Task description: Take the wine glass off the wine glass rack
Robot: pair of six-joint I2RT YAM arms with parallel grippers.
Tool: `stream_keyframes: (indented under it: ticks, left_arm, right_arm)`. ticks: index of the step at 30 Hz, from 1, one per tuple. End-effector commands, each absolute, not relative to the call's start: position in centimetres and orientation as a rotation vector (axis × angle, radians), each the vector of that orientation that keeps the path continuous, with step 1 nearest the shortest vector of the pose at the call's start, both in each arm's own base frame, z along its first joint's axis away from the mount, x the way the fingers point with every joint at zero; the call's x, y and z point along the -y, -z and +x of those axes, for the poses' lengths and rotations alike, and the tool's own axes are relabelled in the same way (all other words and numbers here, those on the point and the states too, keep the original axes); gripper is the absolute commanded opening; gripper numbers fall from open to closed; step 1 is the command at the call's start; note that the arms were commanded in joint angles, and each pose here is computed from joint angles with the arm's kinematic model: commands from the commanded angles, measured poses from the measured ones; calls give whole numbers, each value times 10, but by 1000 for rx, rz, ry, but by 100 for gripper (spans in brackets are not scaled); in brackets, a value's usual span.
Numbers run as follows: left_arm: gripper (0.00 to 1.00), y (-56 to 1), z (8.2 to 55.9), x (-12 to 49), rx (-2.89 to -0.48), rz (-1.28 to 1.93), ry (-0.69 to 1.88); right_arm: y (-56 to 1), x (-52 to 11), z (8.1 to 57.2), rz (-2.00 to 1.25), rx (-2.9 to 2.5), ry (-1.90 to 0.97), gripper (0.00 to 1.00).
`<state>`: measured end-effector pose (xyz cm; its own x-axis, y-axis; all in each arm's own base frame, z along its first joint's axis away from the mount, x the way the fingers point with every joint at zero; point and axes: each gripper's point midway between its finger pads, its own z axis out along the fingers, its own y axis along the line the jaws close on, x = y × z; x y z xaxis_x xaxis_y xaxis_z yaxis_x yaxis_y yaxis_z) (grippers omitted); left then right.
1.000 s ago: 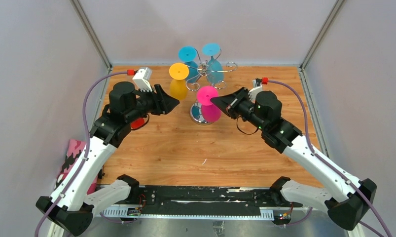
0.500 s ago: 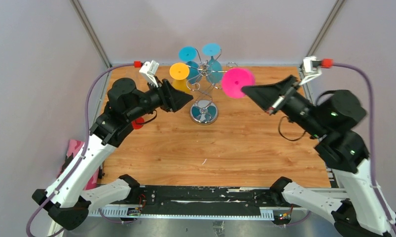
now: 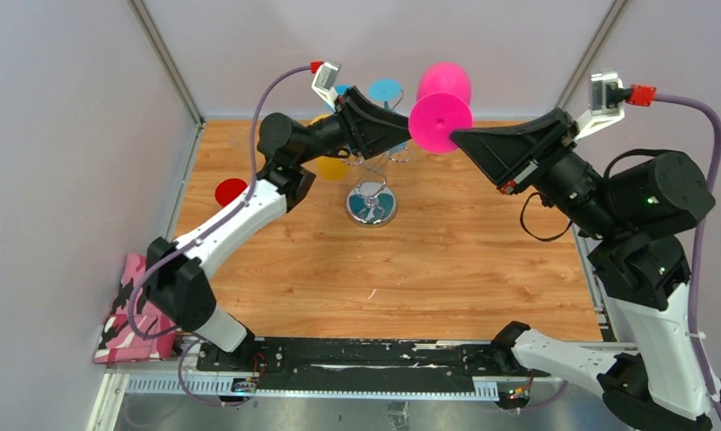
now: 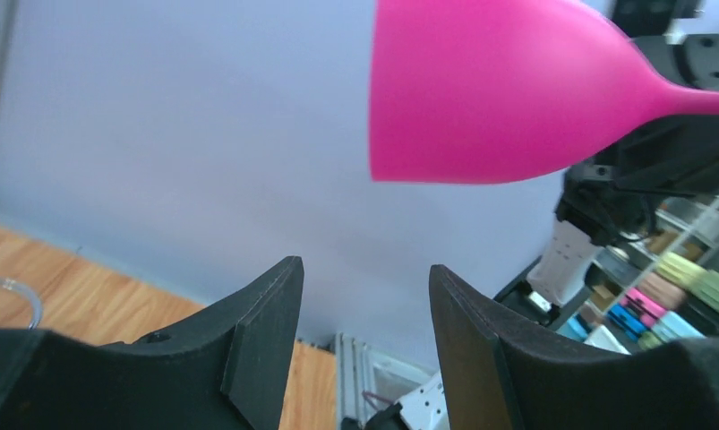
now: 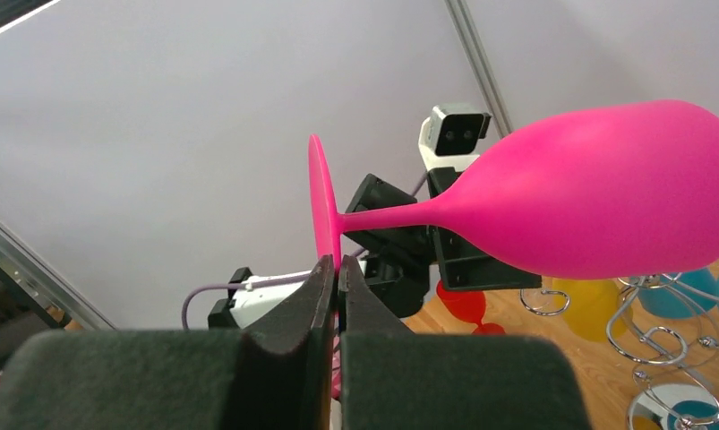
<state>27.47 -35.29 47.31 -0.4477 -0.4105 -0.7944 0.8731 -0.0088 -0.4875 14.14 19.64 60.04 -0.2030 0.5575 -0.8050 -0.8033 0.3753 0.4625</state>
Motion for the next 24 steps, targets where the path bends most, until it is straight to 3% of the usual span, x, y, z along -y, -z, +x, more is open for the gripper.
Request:
stream_keyframes:
  ticks: [1, 4, 12, 24]
  left_arm:
    - [59, -525, 221, 323, -804, 726, 1885]
    - [59, -519, 229, 315, -742, 703, 1992]
    - [59, -501, 252, 324, -767, 664, 1957]
    - [59, -512, 241, 317, -732, 666, 1945]
  right_arm:
    - [-616, -197, 128, -353, -1160, -1262, 0]
    - [-617, -194, 122, -368, -1133, -1262, 0]
    - [-611, -199, 122, -357, -1144, -1315, 0]
    - [-587, -236, 138, -353, -1180, -1506, 0]
